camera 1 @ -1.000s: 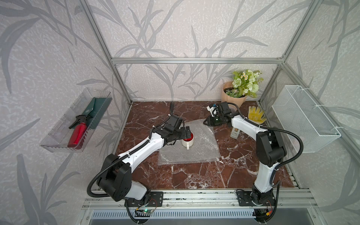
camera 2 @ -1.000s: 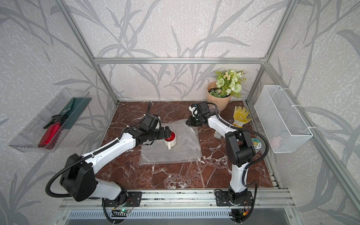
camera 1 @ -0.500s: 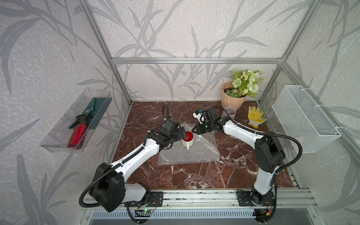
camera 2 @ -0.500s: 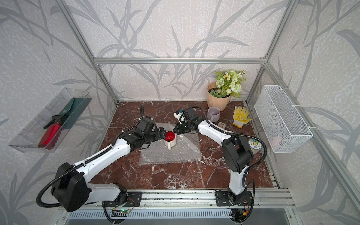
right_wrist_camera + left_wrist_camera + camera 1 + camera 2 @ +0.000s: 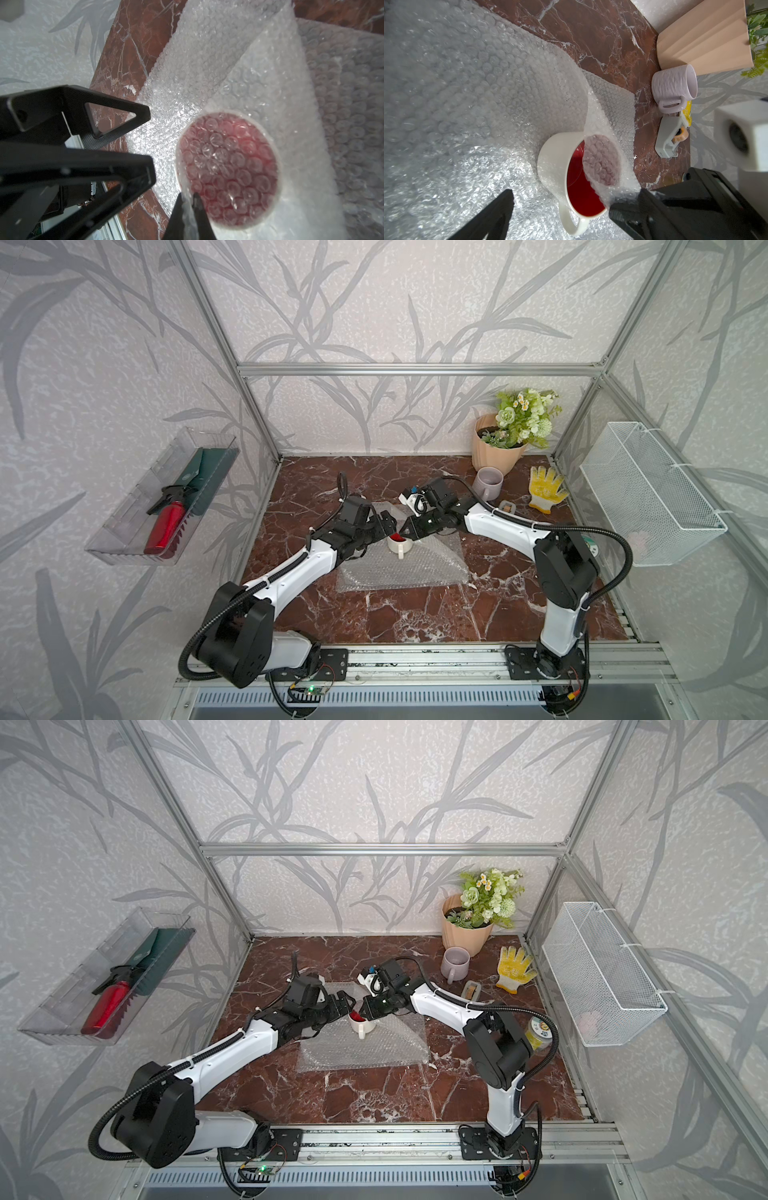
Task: Wrap mugs in bubble wrap
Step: Wrap the mug in bubble wrap.
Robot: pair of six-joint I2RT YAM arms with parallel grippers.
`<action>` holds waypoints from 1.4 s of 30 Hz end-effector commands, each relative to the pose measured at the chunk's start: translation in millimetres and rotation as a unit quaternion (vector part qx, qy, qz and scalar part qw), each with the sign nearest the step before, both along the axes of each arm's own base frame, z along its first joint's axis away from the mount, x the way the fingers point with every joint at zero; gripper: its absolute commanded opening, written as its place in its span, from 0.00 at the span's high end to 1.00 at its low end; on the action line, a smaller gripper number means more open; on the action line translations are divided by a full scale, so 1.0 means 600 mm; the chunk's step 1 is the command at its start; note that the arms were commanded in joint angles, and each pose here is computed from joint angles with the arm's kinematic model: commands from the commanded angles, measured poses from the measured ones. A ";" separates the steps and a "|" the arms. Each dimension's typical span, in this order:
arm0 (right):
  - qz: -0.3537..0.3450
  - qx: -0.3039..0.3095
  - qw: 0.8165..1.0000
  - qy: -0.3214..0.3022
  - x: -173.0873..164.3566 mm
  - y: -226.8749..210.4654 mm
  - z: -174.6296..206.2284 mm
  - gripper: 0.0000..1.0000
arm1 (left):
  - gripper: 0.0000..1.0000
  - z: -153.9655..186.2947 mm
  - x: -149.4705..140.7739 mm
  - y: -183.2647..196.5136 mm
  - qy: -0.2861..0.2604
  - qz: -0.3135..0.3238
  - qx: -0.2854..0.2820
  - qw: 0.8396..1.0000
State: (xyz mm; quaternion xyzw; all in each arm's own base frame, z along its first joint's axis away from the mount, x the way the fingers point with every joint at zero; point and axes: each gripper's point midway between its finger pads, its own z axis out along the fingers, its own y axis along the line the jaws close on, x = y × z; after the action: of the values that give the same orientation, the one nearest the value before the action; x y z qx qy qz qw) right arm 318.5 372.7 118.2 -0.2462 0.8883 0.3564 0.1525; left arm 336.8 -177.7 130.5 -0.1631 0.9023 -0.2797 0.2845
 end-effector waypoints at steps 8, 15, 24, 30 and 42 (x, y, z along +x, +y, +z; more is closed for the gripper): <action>-0.001 -0.017 1.000 0.016 -0.012 0.004 -0.046 0.86 | 0.05 -0.024 0.008 -0.012 0.027 -0.015 -0.018 0.999; 0.000 -0.015 1.000 0.018 -0.013 0.004 -0.050 0.84 | 0.09 -0.054 0.016 -0.029 0.051 -0.030 -0.022 0.998; 0.011 -0.013 1.000 0.012 -0.017 0.004 -0.040 0.82 | 0.09 -0.103 0.012 -0.027 0.078 -0.035 -0.006 0.996; 0.017 -0.007 1.000 -0.009 -0.016 0.003 -0.009 0.75 | 0.09 -0.126 0.007 -0.021 0.092 -0.034 0.007 0.995; -0.012 -0.020 0.999 -0.049 -0.036 -0.046 0.038 0.64 | 0.09 -0.149 0.009 -0.023 0.108 -0.038 0.012 0.993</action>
State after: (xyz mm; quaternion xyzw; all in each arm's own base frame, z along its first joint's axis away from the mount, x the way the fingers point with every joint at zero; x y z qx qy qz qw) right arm 300.5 357.1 128.7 -0.2594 0.8864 0.3420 0.1731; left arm 342.2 -189.5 43.6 -0.1609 0.9325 -0.2650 0.1852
